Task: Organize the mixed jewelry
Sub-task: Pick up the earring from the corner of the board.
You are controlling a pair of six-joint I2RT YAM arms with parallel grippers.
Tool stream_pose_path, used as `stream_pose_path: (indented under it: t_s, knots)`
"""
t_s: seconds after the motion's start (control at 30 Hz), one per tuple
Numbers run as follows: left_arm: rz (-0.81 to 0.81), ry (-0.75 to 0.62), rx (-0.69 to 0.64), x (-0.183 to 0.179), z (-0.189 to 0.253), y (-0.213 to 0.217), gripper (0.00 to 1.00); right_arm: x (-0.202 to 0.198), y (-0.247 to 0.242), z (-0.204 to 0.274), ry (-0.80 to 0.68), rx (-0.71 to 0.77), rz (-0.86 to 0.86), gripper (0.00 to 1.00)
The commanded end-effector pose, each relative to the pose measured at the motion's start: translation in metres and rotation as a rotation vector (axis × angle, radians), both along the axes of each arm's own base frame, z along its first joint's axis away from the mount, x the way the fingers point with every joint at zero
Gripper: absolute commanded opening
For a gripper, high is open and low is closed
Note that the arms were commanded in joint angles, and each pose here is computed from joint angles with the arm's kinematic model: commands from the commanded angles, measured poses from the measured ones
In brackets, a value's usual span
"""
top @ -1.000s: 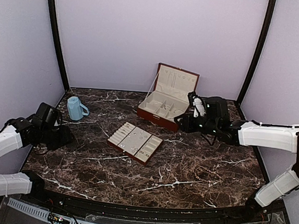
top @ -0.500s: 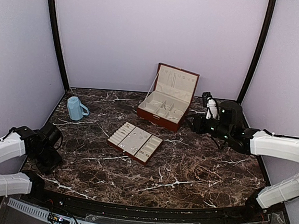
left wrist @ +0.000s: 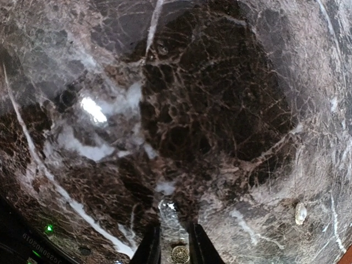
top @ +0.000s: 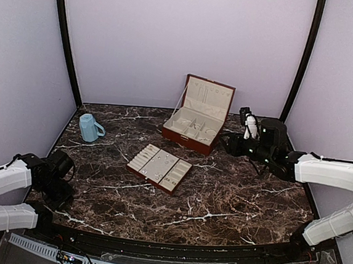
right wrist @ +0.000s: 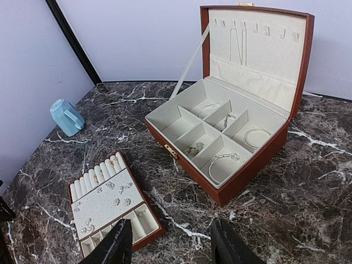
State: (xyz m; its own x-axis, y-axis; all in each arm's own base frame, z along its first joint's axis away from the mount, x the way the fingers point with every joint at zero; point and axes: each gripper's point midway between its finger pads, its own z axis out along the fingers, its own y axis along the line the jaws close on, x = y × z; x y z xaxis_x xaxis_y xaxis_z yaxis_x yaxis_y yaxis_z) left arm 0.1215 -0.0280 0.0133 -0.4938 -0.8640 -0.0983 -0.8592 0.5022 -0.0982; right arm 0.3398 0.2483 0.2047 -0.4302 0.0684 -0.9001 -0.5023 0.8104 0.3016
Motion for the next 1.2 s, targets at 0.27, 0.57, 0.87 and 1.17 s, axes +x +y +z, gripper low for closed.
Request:
stream_pose_path:
  t_s: [0.27,0.57,0.87,1.17]
  knots:
    - [0.014,0.0,-0.036,-0.002,-0.003,-0.005,0.12,0.008,0.004,0.003,-0.019,0.033,0.002,0.49]
    - [0.012,-0.009,-0.043,0.001,-0.001,-0.006,0.0,0.008,0.004,0.0,-0.015,0.027,-0.001,0.49]
    - [-0.095,-0.178,-0.078,0.05,0.031,-0.023,0.0,0.007,0.002,0.005,-0.025,0.035,-0.005,0.49]
    - [-0.193,-0.372,-0.234,0.114,0.075,-0.077,0.0,0.0,0.01,0.015,-0.011,0.118,0.038,0.5]
